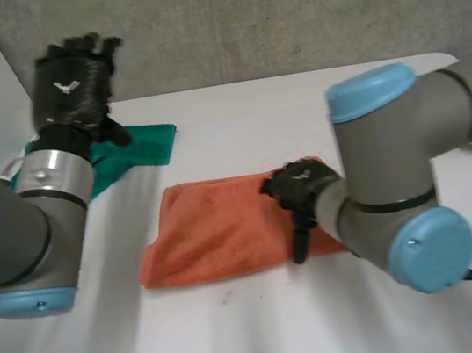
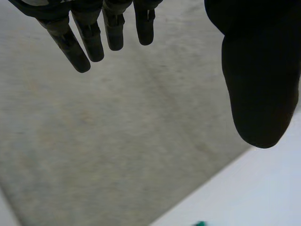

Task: Fold the laundry.

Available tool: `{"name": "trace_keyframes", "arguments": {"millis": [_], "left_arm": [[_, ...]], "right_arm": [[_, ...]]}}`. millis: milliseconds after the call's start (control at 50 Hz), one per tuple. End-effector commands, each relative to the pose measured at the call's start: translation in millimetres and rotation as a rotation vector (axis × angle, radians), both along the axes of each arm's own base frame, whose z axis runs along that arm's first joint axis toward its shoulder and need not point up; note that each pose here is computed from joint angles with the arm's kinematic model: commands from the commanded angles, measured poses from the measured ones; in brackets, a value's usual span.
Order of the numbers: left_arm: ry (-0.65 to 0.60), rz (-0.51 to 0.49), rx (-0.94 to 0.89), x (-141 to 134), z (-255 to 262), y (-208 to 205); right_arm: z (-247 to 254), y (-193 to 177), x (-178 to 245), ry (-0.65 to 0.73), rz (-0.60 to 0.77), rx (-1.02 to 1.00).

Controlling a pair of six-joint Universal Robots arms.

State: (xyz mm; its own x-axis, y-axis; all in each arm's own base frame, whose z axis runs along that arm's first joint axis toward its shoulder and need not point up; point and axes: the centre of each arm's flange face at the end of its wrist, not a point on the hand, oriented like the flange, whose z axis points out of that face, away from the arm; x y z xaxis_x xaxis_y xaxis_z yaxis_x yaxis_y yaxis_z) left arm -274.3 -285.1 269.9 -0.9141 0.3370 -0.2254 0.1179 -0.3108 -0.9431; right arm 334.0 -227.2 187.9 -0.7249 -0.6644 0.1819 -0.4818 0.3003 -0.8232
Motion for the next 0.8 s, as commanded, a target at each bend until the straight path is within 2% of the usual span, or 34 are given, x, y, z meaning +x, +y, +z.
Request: {"name": "trace_keyframes", "arguments": {"millis": [20, 80, 140, 280, 320, 420, 500, 600, 800], "left_arm": [[-0.174, -0.211, 0.180, -45, -50, 27], [-0.255, -0.237, 0.227, -55, -70, 29], [-0.309, -0.220, 0.228, -60, -80, 24], [-0.404, -0.027, 0.251, -54, -103, -24], [-0.474, 0.027, 0.312, -48, -119, -34], [-0.559, 0.087, 0.401, -39, -133, -48], [-0.544, 0.108, 0.421, -34, -129, -56], [-0.466, 0.089, 0.404, -35, -111, -55], [-0.371, 0.090, 0.319, -38, -81, -45]], "right_arm": [[-18, 4, -31, 0.023, -0.057, -0.016], [-22, 8, -34, 0.005, -0.066, -0.074], [-27, 12, -36, 0.001, -0.067, -0.116], [-45, 19, -37, 0.036, -0.061, -0.217], [-52, 18, -36, 0.051, -0.058, -0.236], [-62, 11, -34, 0.058, -0.062, -0.256], [-71, 4, -31, 0.064, -0.064, -0.262], [-78, -2, -32, 0.090, -0.068, -0.279], [-76, -15, -32, 0.054, -0.090, -0.364]]}}
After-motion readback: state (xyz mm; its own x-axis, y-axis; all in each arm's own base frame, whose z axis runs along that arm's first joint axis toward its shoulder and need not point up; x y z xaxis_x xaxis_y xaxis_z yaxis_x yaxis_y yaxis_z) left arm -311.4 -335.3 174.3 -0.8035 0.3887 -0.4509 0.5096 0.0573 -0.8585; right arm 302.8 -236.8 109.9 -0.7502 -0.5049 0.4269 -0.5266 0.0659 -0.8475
